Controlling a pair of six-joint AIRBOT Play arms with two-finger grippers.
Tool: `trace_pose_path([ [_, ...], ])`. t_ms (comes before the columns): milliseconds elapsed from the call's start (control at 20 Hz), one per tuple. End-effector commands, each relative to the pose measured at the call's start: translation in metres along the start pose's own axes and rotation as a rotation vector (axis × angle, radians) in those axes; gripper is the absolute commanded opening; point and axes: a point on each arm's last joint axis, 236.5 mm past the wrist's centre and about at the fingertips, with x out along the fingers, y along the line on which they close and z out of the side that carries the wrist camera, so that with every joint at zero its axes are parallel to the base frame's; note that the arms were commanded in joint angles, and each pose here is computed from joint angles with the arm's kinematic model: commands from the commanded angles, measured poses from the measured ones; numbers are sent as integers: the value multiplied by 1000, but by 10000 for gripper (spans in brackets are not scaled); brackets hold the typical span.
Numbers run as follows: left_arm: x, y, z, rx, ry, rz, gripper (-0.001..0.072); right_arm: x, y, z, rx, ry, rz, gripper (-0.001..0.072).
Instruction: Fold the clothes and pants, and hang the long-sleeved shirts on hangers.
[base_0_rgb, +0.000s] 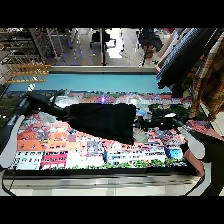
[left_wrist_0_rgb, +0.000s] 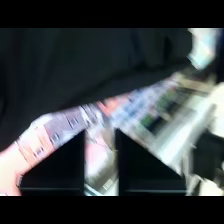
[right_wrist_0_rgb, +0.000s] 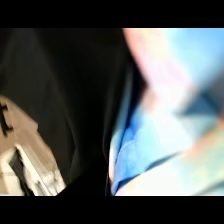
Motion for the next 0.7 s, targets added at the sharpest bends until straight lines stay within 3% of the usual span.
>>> trace_pose_path([
  [0, 18, 15, 12, 26, -35, 87, 100, -32, -18, -19, -43, 79, -260, 21],
  [100, 36, 15, 5, -8, 8, 77, 101, -74, -15, -26, -125, 75, -432, 20],
  [250, 69, 19, -6, -23, 70, 70, 100, -121, 27, -13, -216, -58, -528, 20],
  [450, 114, 7, -13, -57, 110, 11, 100, -133, 86, 9, -288, -168, -536, 20],
  [650, 120, -7, -11, -48, 98, -5, 99, -57, 144, 6, -451, -124, -500, 20],
])
